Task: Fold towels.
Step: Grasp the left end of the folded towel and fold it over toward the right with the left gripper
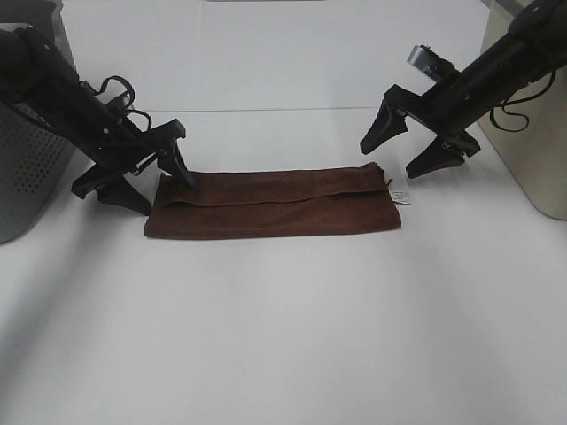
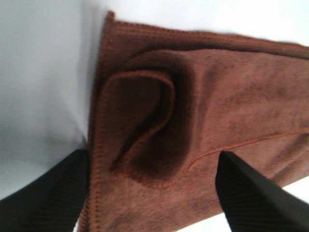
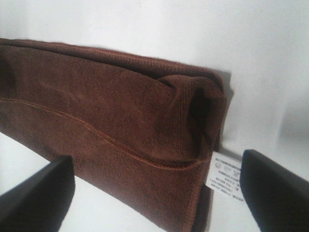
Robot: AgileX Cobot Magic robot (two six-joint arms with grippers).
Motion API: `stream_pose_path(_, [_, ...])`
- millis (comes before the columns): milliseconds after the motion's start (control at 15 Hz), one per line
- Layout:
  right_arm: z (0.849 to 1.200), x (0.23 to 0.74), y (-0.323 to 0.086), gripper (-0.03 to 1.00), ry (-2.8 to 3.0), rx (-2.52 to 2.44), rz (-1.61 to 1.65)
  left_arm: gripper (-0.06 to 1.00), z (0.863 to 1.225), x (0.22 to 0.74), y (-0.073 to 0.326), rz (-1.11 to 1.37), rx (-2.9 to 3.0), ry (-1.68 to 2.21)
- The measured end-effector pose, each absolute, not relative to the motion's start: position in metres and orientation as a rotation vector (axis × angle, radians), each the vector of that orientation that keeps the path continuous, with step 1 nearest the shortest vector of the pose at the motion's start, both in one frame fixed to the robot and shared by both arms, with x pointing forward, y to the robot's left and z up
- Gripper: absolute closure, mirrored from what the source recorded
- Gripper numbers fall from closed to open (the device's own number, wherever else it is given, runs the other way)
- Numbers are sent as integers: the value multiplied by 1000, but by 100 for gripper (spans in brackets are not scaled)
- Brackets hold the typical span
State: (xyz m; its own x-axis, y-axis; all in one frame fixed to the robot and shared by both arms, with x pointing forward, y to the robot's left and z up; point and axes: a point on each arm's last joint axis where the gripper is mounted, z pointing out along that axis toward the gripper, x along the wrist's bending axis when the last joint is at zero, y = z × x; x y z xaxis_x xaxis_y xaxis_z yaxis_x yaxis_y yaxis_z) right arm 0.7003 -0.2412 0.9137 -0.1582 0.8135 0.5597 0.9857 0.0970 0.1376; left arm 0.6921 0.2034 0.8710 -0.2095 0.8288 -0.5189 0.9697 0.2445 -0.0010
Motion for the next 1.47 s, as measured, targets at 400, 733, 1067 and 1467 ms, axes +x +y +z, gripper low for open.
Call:
stream_pose_path(400, [923, 699, -242, 10, -2063, -1763, -703, 91, 861, 690, 197, -456, 1683, 2108])
stream_pose_path(733, [923, 698, -242, 10, -2069, -1756, -688, 91, 900, 698, 215, -235, 1762, 2162])
stream_pose_path(1067, [923, 698, -242, 10, -2069, -1756, -688, 91, 955, 705, 176, -353, 1747, 2007])
stream_pose_path(1467, [923, 697, -242, 10, -2053, -1758, -686, 91, 955, 700, 91, -478, 1618, 1834])
